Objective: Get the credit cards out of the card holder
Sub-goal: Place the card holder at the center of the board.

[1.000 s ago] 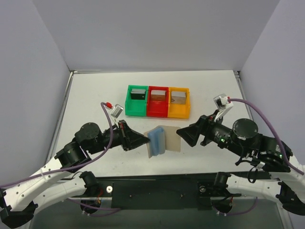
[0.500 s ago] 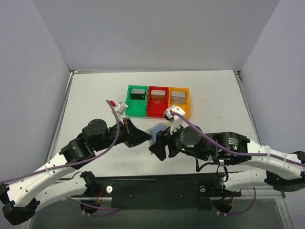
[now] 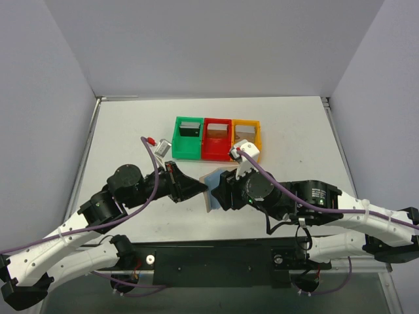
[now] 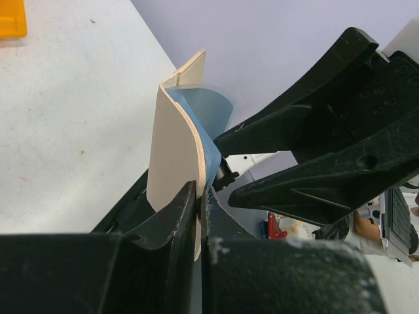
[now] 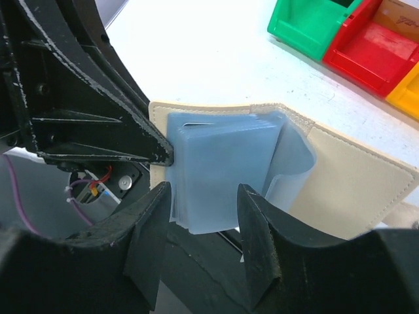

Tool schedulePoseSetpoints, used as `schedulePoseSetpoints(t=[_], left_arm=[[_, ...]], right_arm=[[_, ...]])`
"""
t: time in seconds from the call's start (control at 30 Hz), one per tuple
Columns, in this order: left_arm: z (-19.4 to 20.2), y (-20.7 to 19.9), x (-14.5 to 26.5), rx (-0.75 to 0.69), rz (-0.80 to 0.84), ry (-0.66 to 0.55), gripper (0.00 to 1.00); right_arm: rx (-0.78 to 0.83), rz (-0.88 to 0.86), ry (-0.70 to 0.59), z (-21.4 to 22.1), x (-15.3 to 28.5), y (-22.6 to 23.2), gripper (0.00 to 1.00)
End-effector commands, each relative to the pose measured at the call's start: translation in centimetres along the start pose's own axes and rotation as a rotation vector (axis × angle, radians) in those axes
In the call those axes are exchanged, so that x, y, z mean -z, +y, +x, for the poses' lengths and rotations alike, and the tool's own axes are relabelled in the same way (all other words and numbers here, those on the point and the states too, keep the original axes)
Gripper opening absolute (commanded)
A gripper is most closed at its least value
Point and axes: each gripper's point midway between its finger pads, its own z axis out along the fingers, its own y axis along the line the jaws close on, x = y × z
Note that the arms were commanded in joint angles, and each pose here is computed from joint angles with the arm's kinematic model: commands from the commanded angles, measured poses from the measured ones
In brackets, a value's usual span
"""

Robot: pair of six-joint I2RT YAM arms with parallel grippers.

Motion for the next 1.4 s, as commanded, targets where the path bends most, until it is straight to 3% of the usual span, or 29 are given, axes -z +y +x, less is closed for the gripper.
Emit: schedulePoseSetpoints(t=[0.0,0.5,0.8,0.9,1.07,1.37], left_arm=[[-1.8,-3.7,0.6,-0.002,0.132,-0.053,0.0],[-1.5,-4.9,1.4,-0.008,0.192,-0.039,0.0],[-1.7,-4.5,2.0,-0.02,0.172,-0.054,0.0],[-1.6,-4.2,1.9,-0.019,0.159,-0.055,0.0],[-1.6,-4.0,1.8,-0.02,0.161,-0.063,0.0],[-1.3,-3.8,1.5,-0.015,0.171,-0.06,0.0]], right_arm=[[0.0,0.045,0.0,0.1,-0.3,-0.8,0.41],[-0.087,0.135,0.03,1.2,-0.8,-4.6,0.28],[-0.129,0.203,-0.034,0.0,2.1,-7.9,0.29],[-0.14,0.184,-0.075,-1.0,3.7,-8.2,0.35],[-0.119,0.012,-0.12,-2.7,5.3,-4.8,0.48],[-0.052,-0.244,-0.05,-1.9,4.0,3.0,0.51]])
